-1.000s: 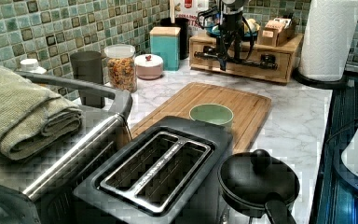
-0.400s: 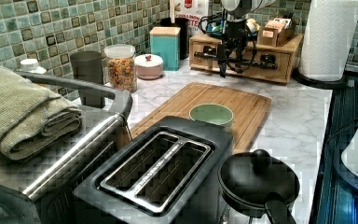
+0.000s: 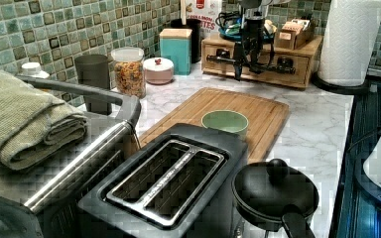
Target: Open the drawer.
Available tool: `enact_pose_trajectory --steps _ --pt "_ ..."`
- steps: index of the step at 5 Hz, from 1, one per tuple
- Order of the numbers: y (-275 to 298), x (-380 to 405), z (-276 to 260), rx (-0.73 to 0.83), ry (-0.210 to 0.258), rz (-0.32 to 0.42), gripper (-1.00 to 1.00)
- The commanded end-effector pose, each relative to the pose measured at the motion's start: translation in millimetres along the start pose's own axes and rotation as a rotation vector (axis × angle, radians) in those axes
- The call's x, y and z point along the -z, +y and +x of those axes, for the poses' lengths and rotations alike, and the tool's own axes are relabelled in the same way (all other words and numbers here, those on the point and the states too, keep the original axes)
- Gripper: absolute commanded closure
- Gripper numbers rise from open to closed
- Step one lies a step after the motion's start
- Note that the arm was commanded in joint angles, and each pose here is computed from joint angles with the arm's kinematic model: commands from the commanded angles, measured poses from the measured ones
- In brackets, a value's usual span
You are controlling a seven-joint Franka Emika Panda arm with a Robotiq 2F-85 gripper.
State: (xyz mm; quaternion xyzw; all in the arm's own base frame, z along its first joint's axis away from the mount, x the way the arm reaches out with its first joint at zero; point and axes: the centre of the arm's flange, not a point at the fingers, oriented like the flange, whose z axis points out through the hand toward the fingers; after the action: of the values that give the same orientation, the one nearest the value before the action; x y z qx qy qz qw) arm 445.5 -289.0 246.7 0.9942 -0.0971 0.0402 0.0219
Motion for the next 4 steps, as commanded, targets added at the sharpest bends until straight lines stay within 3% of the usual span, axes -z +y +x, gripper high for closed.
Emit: enact_pose_trajectory --steps 1,3,4 --pt "-224.1 -12.3 -33.8 0.088 -0.048 0.081 -1.00" --pt "-297.8 -8.7 -54.9 0.138 -0.056 0.091 -1.00" --pt "-309.8 -0.6 -61.1 0.208 -0.030 0.090 -1.00"
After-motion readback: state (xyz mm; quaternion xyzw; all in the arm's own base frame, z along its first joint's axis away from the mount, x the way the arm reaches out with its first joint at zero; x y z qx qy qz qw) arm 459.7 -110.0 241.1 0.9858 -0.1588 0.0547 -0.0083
